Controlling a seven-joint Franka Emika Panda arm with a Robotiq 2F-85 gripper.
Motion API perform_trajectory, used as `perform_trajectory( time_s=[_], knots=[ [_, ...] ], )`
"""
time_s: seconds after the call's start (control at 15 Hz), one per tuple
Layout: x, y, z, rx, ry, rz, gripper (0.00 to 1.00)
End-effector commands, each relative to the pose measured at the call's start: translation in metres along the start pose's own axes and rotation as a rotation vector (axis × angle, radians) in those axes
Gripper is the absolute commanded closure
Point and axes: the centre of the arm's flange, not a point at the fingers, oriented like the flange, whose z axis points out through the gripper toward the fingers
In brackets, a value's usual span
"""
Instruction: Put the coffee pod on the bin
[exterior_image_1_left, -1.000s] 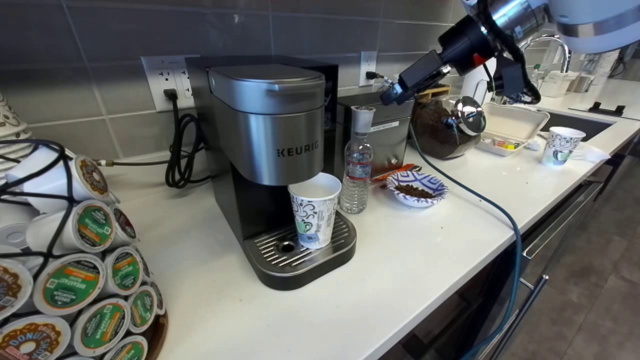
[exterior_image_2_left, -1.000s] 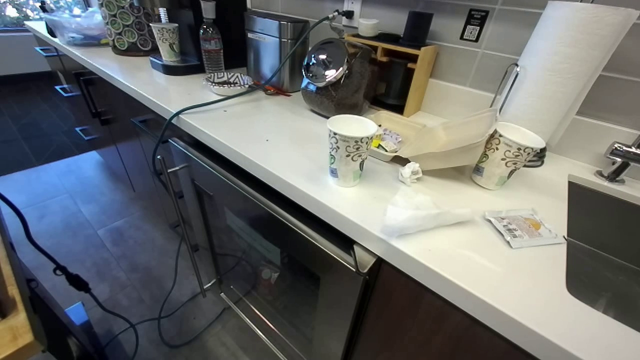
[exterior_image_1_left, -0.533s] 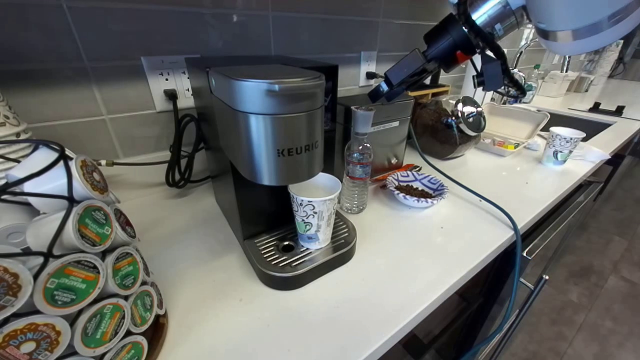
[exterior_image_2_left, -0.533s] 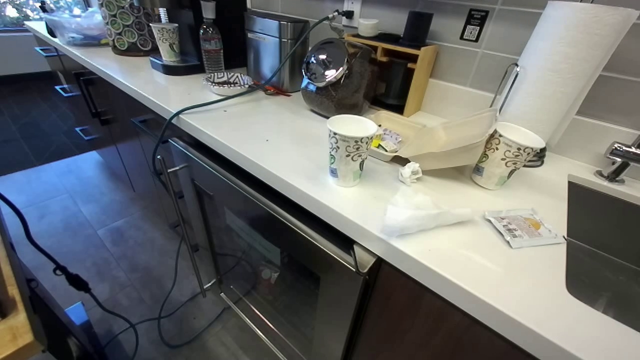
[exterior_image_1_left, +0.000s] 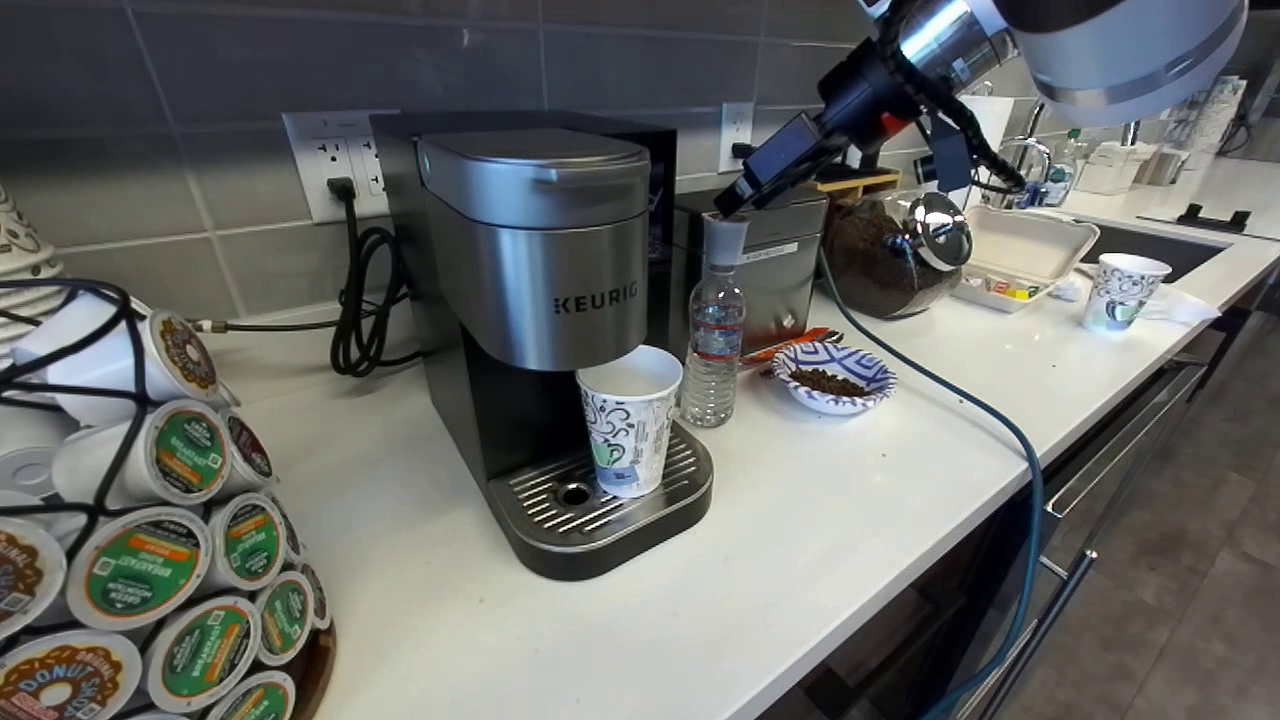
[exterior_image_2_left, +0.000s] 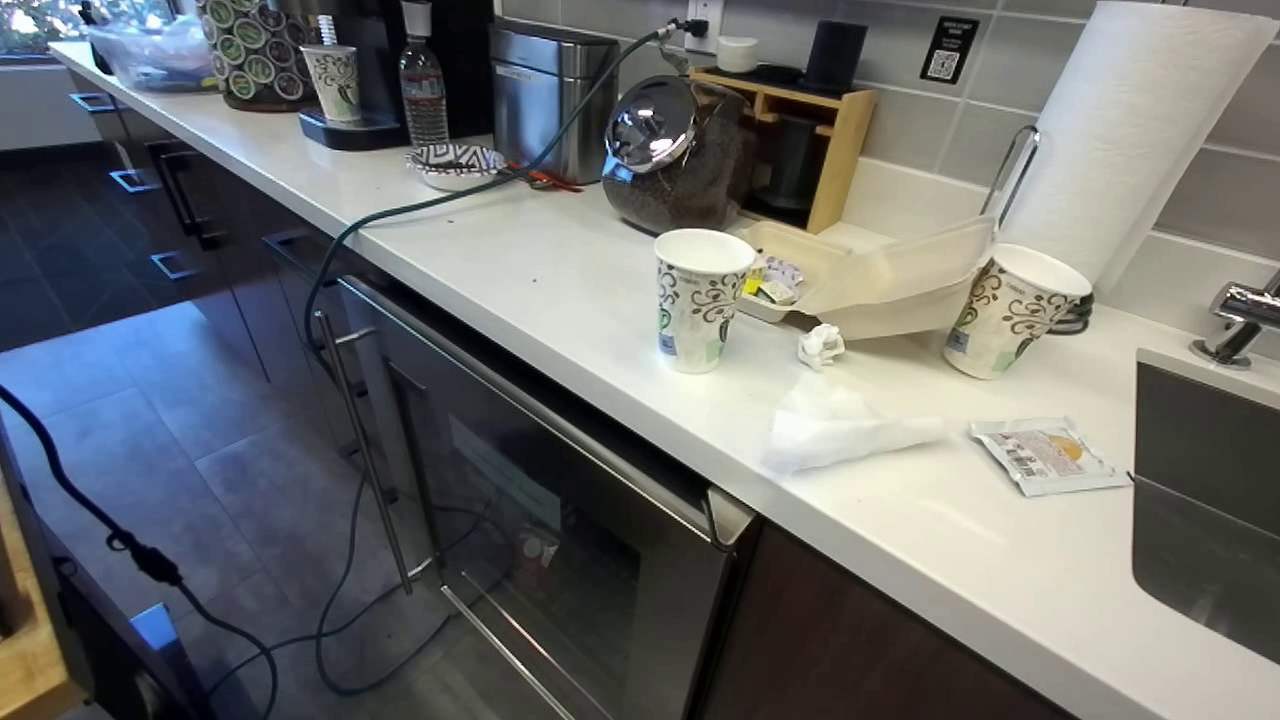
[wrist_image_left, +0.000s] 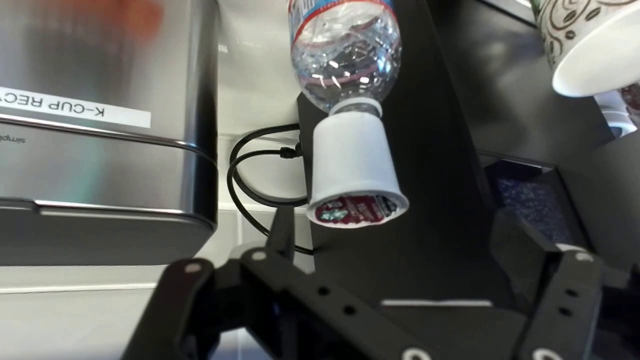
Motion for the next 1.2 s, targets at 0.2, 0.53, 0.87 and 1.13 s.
perform_trajectory(
  time_s=[0.2, 0.53, 0.87, 1.13],
  knots=[
    [0.012, -0.002, 0.016, -0.024, -0.019, -0.003, 0.00],
    [0.013, -0.001, 0.022, -0.030, -0.025, -0.002, 0.00],
    [0.011, 0.003, 0.025, -0.041, -0.033, 0.010, 0.02],
    [0.012, 0.006, 0.026, -0.050, -0.038, 0.015, 0.04]
  ],
)
